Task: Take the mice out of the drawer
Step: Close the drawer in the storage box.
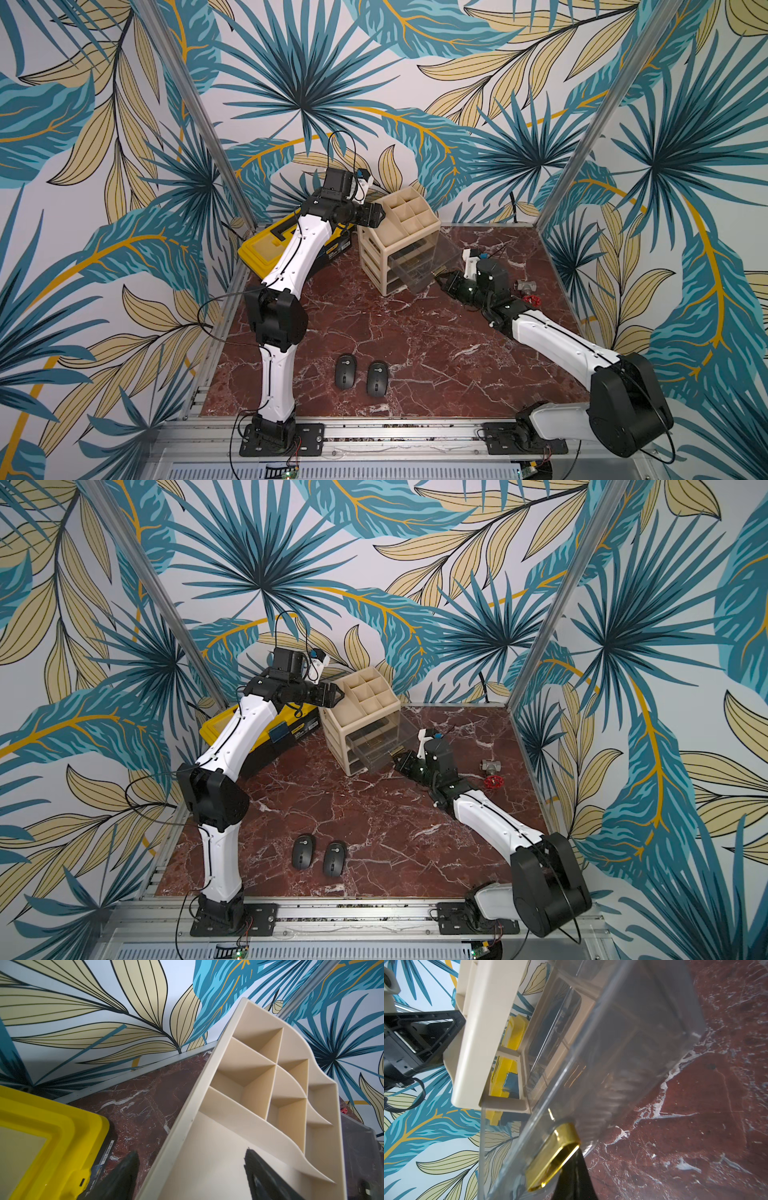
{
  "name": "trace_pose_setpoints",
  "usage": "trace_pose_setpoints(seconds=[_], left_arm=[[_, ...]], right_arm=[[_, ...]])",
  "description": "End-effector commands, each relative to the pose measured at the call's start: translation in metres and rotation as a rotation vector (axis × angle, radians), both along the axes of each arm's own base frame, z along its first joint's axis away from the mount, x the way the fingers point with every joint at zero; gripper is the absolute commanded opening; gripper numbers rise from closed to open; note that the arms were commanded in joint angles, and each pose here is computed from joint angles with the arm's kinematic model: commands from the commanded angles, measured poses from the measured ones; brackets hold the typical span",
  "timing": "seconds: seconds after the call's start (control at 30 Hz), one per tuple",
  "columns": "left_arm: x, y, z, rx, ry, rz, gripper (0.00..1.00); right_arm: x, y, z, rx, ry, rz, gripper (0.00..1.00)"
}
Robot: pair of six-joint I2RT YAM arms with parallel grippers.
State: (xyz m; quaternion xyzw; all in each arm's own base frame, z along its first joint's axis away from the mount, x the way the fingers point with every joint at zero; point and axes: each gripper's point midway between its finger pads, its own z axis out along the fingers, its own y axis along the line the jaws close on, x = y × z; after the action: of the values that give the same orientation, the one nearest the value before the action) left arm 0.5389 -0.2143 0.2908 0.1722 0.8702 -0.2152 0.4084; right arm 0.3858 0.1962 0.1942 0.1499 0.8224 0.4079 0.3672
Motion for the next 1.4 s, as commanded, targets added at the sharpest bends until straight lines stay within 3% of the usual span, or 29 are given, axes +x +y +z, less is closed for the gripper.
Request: trace_pose_setpoints(seconds=[0.0,0.47,0.97,1.37], left_arm=[[-0.001,-0.011,0.014,-0.033,-0.033,-0.053,0.82],[-0.003,-0.016,0.0,-0.033,-0.007,-0.086,0.81],[-0.005,-0.017,-0.002,-0.031,-0.005,-0.091,0.81],[-0.008,-0.013,0.002,-0.021,-0.023,-0.075,0.81]], right_arm=[[0.014,0.012,0.017,0.068,-0.05,0.022,0.0],[0.059,0.048,0.017,0.129,-0.039,0.056,0.0],[0.08,0.063,0.01,0.143,-0.025,0.056,0.0],[0.044,0.036,-0.007,0.109,0.004,0.014,0.26]])
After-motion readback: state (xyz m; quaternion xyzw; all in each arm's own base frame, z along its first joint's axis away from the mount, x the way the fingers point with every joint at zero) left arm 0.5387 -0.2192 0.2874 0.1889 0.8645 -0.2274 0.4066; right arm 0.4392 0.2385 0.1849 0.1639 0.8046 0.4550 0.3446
